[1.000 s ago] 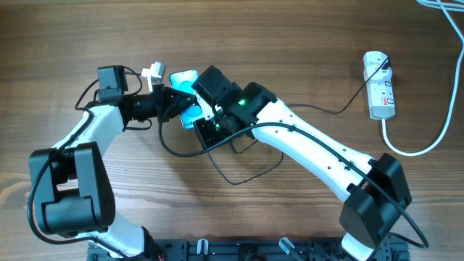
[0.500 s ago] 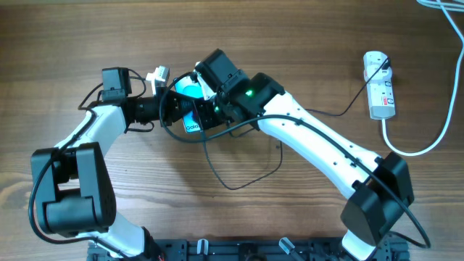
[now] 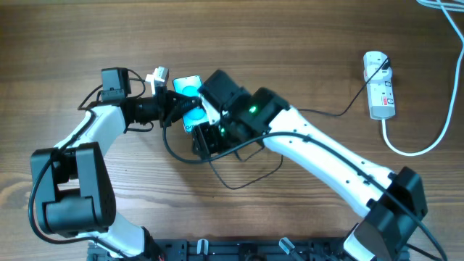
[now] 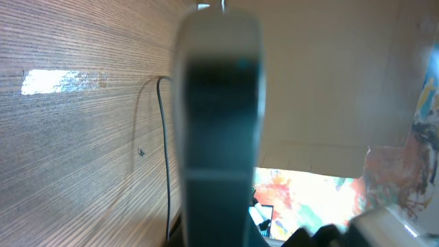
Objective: Plug charger to phone and switch on socket
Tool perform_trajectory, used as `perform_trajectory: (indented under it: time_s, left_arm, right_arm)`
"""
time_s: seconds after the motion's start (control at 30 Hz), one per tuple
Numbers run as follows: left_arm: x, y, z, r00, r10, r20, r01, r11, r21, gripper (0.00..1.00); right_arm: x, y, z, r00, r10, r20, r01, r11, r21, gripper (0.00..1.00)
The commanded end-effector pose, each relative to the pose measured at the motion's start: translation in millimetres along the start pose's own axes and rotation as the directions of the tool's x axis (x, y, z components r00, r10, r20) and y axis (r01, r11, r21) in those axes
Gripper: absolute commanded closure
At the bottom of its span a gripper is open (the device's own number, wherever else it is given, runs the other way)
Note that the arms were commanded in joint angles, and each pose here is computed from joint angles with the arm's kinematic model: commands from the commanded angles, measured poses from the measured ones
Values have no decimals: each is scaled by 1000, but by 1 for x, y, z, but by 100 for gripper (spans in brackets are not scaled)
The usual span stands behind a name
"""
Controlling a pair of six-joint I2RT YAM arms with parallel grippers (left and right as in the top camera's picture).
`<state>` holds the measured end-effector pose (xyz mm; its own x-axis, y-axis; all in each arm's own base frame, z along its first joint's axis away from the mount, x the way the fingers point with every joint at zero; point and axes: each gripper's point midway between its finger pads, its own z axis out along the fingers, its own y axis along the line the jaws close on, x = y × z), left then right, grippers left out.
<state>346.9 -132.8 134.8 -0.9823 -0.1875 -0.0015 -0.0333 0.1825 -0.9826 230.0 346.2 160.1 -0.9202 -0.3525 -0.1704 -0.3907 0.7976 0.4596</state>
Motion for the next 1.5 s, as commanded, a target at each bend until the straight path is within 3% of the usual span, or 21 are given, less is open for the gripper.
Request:
perform_trajectory:
  time_s: [0.0, 0.27, 0.33, 0.63, 0.83, 0.97, 1.23, 1.4, 1.47]
  left_arm:
    - [3, -12, -3, 1000, -5, -7, 5, 1000, 30, 96]
    - [7, -11, -3, 999, -41, -16, 41, 999, 31, 96]
    - [9, -11, 0, 999, -34, -25, 35, 999, 30, 96]
    - [13, -12, 6, 999, -1, -42, 3, 1000, 30, 96]
    - [13, -12, 6, 999, 26, -41, -25, 999, 32, 96]
    - [13, -12, 6, 998, 44, -40, -43, 999, 33, 96]
    - [13, -12, 6, 998, 44, -40, -43, 999, 33, 96]
    - [13, -14, 6, 998, 44, -44, -42, 998, 41, 96]
    - [15, -17, 5, 998, 44, -51, -41, 997, 61, 96]
  right_arm:
    - [4, -9, 11, 997, 69, 38, -72, 994, 84, 41]
    - [-3, -11, 28, 993, 77, 86, -83, 994, 75, 47]
    - [-5, -10, 29, 993, 74, 91, -81, 994, 70, 55]
    - [-13, -6, 30, 992, 47, 116, -54, 997, 54, 52]
    - [-4, -12, 30, 995, 55, 82, -61, 995, 77, 56]
    - [3, -13, 30, 996, 69, 55, -73, 994, 80, 66]
    - [7, -10, 31, 995, 93, 35, -95, 993, 64, 75]
    - [6, -10, 31, 995, 91, 39, -93, 994, 62, 75]
    - [6, -10, 31, 995, 91, 38, -93, 994, 63, 83]
